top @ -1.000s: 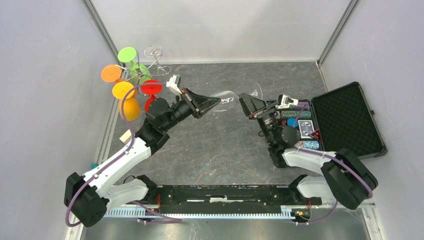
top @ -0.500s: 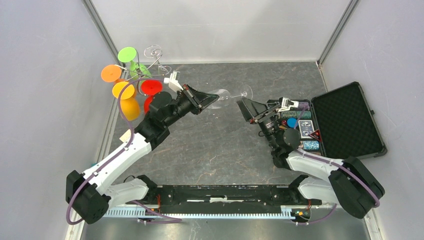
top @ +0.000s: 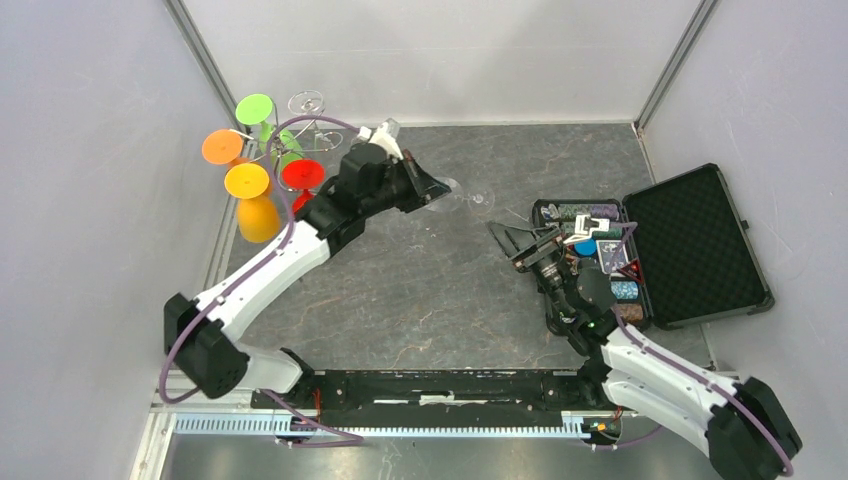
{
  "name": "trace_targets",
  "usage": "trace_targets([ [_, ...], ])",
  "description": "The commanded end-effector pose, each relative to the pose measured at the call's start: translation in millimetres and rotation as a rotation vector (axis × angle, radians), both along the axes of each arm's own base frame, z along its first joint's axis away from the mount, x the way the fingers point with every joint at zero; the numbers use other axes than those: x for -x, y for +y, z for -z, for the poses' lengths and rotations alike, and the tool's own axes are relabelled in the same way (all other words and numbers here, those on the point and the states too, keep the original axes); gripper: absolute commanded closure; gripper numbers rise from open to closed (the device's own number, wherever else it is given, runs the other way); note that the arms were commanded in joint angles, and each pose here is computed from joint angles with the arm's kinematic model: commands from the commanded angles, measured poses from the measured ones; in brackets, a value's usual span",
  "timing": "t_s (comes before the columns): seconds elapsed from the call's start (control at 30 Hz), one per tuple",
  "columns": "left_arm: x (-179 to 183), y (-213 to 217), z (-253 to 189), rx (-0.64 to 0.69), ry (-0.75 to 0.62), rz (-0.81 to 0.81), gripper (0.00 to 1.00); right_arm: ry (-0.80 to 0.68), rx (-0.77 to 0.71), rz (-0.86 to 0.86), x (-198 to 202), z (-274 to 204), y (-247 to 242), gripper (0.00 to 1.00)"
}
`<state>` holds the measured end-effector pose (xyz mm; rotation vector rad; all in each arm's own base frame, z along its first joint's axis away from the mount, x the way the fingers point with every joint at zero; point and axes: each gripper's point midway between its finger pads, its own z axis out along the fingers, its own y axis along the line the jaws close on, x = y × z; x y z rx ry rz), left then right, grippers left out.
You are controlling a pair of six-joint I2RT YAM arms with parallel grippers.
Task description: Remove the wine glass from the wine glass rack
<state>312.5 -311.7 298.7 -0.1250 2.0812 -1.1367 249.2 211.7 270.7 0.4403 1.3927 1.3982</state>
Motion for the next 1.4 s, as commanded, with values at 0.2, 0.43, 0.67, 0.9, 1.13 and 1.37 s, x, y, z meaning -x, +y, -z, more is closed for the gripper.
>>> trace_targets([
  [0.2,-26,-41,23,-0.430,-0.037,0.123,0.98,0.003,0.669,0.424,-20,21,-85,0.13],
  [0.43,-62,-56,46,-0.594,-0.007,0.126,0.98,0.022,0.805,0.535,-8,22,-122,0.13],
  [0.67,-74,-81,75,-0.611,0.020,0.196,0.98,0.048,0.875,0.623,4,23,-151,0.13],
  [0.9,-82,-98,93,-0.620,0.020,0.226,0.98,0.065,0.911,0.646,9,26,-161,0.13],
  [1.13,-86,-105,100,-0.627,0.010,0.238,0.89,0.067,0.936,0.657,11,28,-165,0.12],
  [1.37,-95,-115,97,-0.611,-0.019,0.235,0.73,0.071,0.958,0.667,10,30,-167,0.12],
])
